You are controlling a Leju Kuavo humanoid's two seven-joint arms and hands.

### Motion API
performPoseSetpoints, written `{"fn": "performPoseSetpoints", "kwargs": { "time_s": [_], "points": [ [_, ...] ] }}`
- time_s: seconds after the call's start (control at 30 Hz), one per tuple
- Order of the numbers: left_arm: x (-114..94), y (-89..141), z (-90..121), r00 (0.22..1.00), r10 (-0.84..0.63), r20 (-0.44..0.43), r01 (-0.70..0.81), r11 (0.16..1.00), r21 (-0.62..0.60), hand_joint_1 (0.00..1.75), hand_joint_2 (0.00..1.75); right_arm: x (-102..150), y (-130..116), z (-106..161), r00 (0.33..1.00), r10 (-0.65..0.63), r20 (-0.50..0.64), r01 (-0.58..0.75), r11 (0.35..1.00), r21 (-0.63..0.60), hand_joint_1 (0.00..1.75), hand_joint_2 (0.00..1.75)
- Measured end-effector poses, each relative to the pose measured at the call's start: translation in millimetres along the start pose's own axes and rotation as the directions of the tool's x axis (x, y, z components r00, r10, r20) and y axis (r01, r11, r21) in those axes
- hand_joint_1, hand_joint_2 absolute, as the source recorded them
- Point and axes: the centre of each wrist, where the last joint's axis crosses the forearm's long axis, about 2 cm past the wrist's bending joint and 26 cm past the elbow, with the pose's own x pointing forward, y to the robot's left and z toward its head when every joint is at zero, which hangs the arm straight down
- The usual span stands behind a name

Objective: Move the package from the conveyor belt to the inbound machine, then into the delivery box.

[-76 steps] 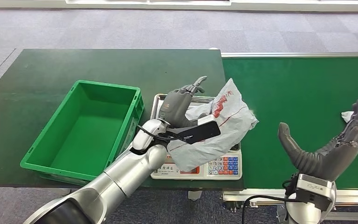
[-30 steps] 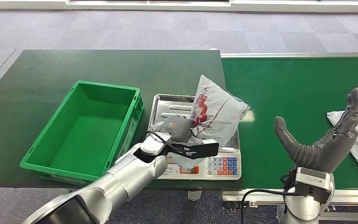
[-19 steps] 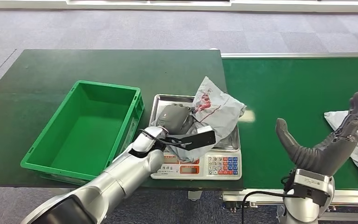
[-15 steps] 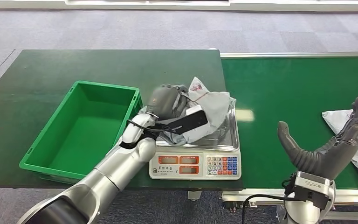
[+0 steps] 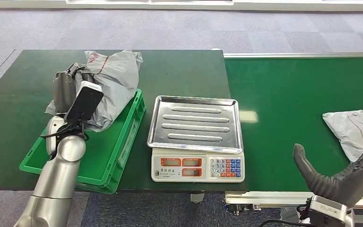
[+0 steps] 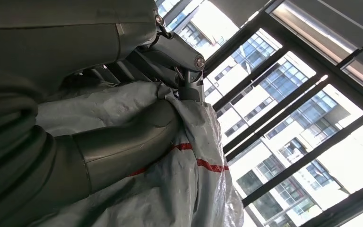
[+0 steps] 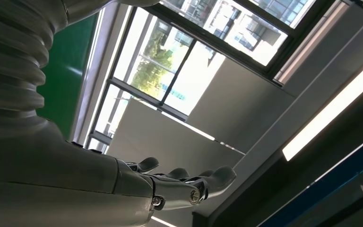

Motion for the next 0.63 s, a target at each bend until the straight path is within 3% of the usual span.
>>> {"fn": "performPoseSetpoints", "kwargs": {
  "time_s": [0.47,0.6,0.63],
  "points": [
    [-51,46,27,0.983,-0.086,-0.161,0.106,0.987,0.121,1.75,1.75,0,-4,4,1.000,0.010,-0.006,-0.010,1.000,-0.005,0.00,1.75],
    [-55,50,30,0.980,-0.091,-0.175,0.114,0.986,0.125,0.06,1.75,0,-4,4,1.000,0.010,-0.006,-0.010,1.000,-0.005,0.00,1.75],
    [-56,50,30,0.980,-0.092,-0.176,0.115,0.986,0.124,0.00,1.75,0,-4,4,1.000,0.010,-0.007,-0.010,1.000,-0.005,0.00,1.75]
  ]
}}
